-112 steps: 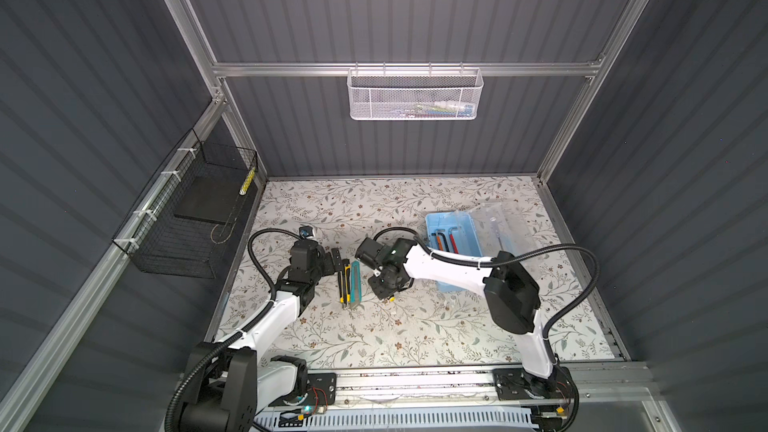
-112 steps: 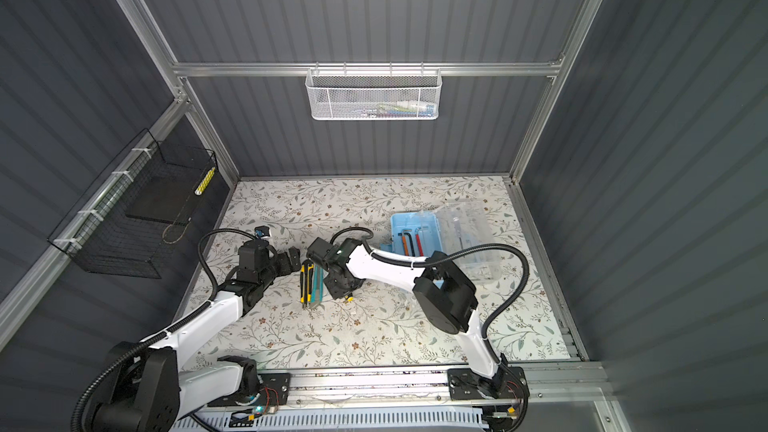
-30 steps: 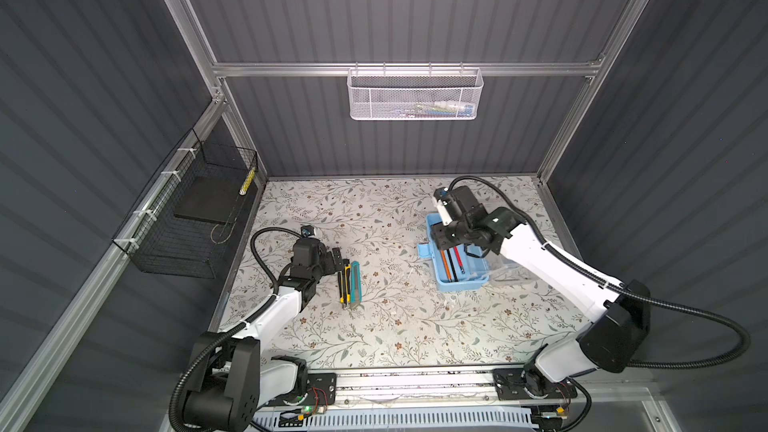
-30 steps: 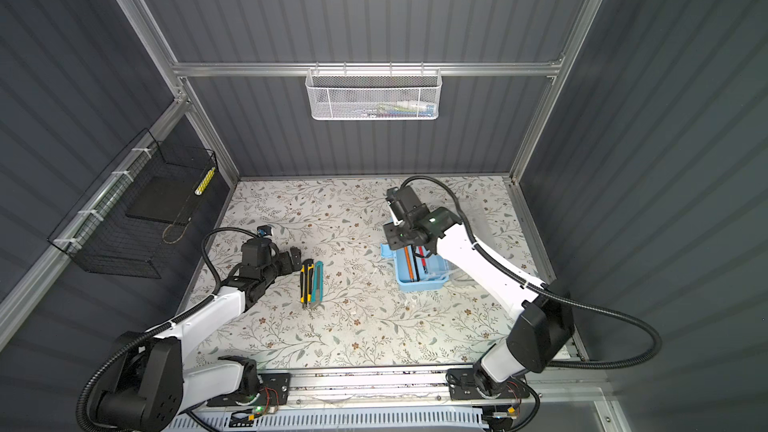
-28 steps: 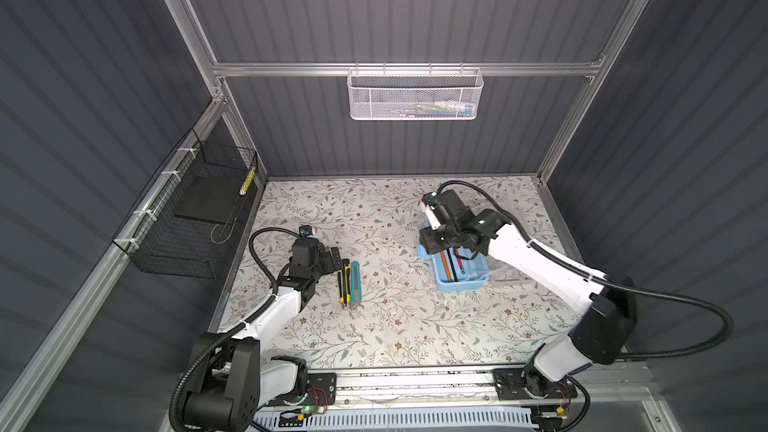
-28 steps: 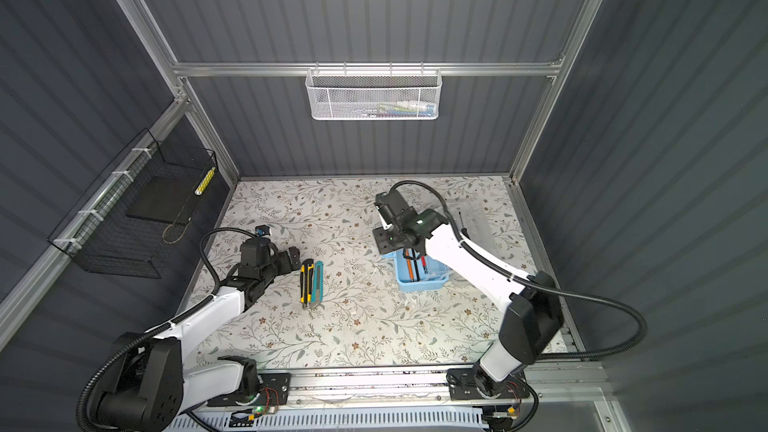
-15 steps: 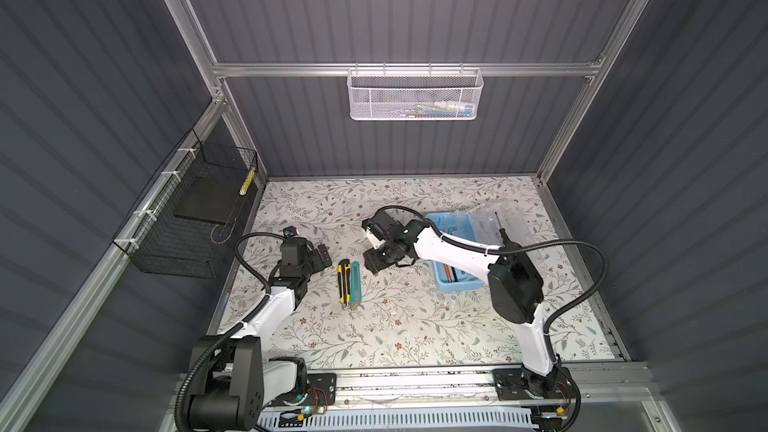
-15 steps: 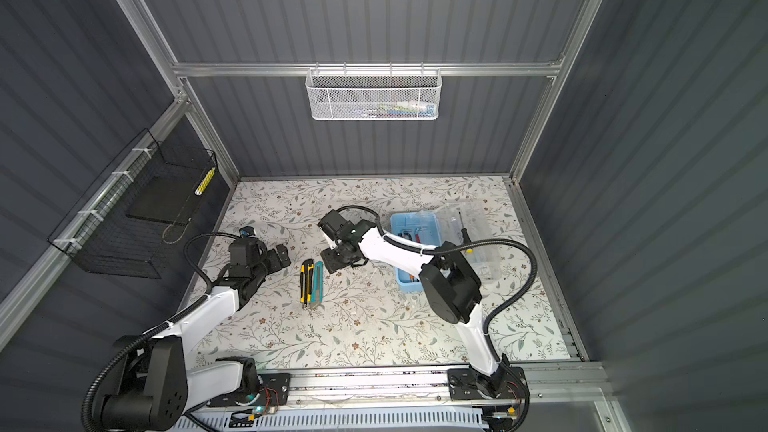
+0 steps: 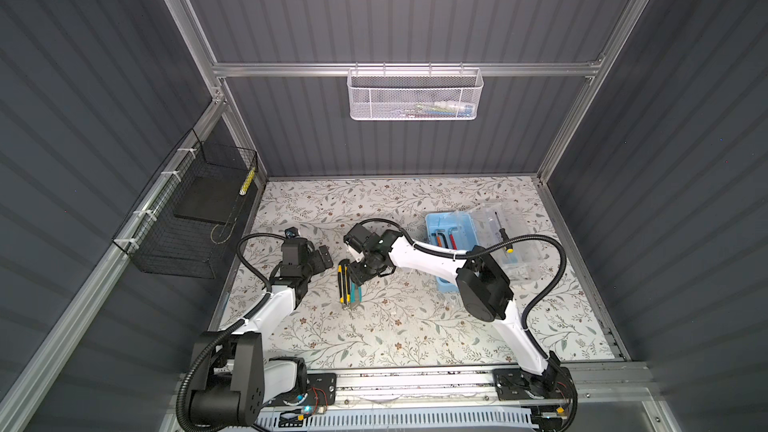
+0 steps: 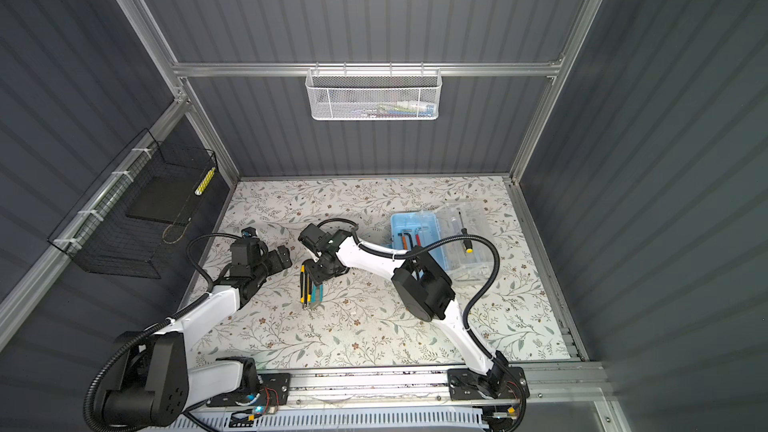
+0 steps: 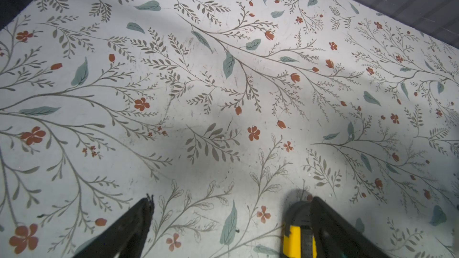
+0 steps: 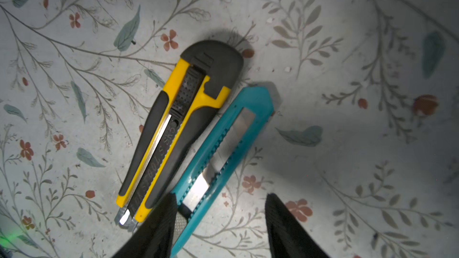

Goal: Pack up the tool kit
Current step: 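Move the right gripper over the teal utility knife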

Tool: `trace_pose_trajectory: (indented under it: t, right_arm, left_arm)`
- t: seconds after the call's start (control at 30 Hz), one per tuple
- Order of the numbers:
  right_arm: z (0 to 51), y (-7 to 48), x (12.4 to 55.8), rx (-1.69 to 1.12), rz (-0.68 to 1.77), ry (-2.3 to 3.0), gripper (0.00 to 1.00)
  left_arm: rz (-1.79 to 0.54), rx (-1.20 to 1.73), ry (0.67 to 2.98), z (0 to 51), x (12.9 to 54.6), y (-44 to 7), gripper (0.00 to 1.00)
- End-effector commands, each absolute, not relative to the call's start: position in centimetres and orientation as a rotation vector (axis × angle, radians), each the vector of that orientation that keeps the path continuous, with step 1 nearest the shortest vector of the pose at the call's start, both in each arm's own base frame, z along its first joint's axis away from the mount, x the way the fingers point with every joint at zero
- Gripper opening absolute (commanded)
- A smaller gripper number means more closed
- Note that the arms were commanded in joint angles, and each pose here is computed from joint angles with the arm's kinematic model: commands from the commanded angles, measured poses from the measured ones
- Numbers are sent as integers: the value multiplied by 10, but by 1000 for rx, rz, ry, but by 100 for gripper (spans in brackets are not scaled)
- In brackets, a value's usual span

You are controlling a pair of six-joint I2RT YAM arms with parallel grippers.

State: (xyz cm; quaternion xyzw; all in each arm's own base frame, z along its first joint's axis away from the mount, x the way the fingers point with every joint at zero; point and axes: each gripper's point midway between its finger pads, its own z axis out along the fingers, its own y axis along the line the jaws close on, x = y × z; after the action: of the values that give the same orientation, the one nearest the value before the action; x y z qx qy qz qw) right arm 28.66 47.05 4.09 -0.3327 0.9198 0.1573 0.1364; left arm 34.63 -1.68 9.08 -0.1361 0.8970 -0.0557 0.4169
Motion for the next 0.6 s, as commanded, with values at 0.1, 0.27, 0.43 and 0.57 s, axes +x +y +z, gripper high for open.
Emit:
trace_pose_trajectory:
  t: [0.1,0.27,0.43,0.57]
  right_arm:
    - [35,471,273,-1034,395,2672,62]
    - [20,469,270,-1044,356,2713,62]
    - [16,464,273,-1062,281,2716,63]
    - [15,455,275,-1095,208,2711,64]
  left_arm:
    - [-159,-349,2253,94,348,-17,100]
    - [-159,-347,2260,93,348,-18,100]
    - [-161,-343,2258,93,348,-18,100]
    - [-163,-343,2259,93,348,-18,100]
